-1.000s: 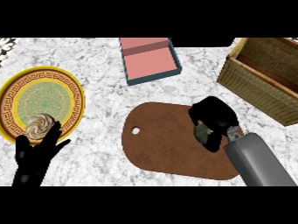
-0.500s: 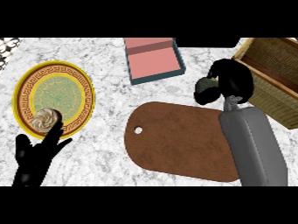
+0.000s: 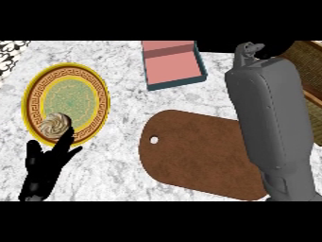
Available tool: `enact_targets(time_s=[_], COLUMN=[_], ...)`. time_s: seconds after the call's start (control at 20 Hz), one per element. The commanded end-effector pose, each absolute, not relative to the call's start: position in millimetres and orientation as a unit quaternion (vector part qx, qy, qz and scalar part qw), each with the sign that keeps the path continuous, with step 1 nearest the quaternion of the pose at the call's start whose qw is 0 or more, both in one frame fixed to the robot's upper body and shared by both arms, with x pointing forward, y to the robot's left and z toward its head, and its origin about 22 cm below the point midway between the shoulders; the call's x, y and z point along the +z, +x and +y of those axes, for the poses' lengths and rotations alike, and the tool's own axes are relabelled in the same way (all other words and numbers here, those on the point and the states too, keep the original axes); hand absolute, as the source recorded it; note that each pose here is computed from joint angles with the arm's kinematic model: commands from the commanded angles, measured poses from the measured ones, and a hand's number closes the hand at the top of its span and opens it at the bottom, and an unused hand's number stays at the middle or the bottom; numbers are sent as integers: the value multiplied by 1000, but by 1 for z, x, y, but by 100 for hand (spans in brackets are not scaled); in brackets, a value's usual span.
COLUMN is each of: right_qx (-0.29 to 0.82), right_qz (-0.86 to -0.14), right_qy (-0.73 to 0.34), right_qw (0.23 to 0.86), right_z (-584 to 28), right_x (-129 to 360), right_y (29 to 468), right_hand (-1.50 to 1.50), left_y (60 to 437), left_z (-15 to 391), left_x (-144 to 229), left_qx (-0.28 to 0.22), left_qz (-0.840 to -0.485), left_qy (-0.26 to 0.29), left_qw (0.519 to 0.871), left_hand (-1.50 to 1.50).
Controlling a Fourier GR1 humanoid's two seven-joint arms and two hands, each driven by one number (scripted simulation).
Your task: Pick the squash from the cutting board and place it in the basket
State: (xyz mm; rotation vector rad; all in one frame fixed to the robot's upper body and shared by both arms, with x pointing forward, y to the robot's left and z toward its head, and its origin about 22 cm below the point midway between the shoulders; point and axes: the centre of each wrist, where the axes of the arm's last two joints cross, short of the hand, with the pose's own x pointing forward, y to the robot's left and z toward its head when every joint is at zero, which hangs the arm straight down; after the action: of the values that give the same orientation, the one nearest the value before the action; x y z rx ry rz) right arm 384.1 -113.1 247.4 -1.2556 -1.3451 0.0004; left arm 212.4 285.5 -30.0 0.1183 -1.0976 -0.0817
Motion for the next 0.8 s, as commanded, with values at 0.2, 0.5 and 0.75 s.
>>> enact_targets(time_s=[0.2, 0.5, 0.75], right_qx=[-122, -149, -139], right_qz=[-541, -511, -491], right_qy=[-581, -604, -612], right_qw=[596, 594, 605], right_z=[-82, -140, -172], right_x=[351, 371, 379], right_y=[381, 409, 423], right_hand=[150, 150, 150], left_y=[204, 203, 212], left_z=[302, 273, 295], left_x=[-47, -52, -37], left_qx=[-29, -21, -17], left_qz=[-486, -495, -495], left_qy=[78, 72, 74], left_qw=[870, 866, 866], left_hand=[0, 0, 0])
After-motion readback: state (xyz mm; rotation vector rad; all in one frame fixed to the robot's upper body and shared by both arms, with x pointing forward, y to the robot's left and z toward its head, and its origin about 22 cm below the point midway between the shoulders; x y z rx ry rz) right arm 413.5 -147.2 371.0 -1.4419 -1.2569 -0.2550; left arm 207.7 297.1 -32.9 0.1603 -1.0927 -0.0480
